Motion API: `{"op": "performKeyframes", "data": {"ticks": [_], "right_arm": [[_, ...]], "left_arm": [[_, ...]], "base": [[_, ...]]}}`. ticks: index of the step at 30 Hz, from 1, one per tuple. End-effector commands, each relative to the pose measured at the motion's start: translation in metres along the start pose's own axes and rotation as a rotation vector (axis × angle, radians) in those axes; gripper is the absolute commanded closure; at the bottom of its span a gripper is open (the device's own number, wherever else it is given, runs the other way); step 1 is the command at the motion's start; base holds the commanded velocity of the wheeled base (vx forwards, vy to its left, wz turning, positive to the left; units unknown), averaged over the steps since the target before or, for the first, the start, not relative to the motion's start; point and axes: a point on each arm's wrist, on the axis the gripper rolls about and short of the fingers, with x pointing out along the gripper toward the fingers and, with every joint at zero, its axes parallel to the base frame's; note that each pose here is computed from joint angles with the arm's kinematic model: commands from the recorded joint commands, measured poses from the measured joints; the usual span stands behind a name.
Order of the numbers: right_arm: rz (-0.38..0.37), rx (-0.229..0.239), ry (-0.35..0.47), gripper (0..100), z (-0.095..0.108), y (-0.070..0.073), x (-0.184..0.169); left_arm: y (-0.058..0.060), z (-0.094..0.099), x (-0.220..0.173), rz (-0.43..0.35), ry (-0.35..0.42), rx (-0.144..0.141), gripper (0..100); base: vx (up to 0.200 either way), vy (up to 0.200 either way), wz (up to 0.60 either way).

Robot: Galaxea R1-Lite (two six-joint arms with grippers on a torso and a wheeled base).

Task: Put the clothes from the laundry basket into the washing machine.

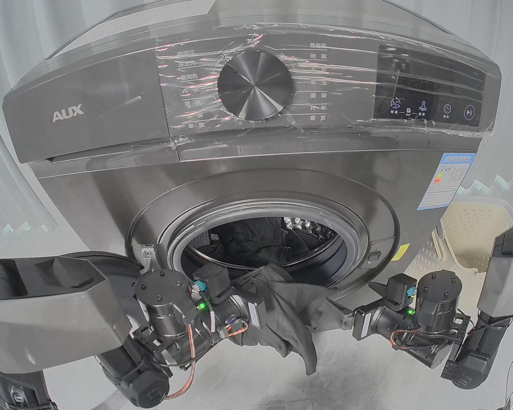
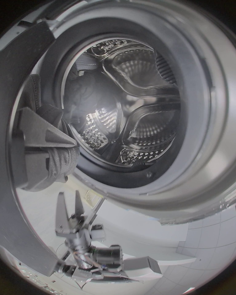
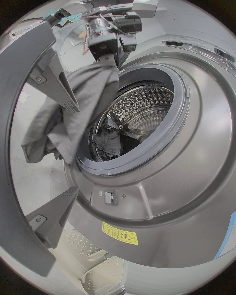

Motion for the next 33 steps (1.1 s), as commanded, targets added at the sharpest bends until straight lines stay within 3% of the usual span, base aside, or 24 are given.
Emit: {"op": "performKeyframes", "data": {"ticks": [1,10,23,33], "right_arm": [[0.005,0.001,-0.005,0,0.002,0.001,-0.002],[0.006,0.000,-0.004,0,0.001,0.001,-0.002],[0.009,-0.001,-0.002,0,0.001,0.002,-0.002],[0.008,0.000,0.001,0,0.000,0.002,-0.001]], "left_arm": [[0.027,-0.021,0.040,0.061,-0.027,0.003,100],[0.034,-0.017,0.073,0.062,-0.128,-0.001,100],[0.039,-0.019,0.107,0.083,-0.209,0.003,100],[0.048,-0.015,0.125,0.140,-0.136,0.002,100]], "base": [[0.000,0.000,0.00],[0.000,0.000,0.00],[0.000,0.000,0.00],[0.000,0.000,0.00]]}}
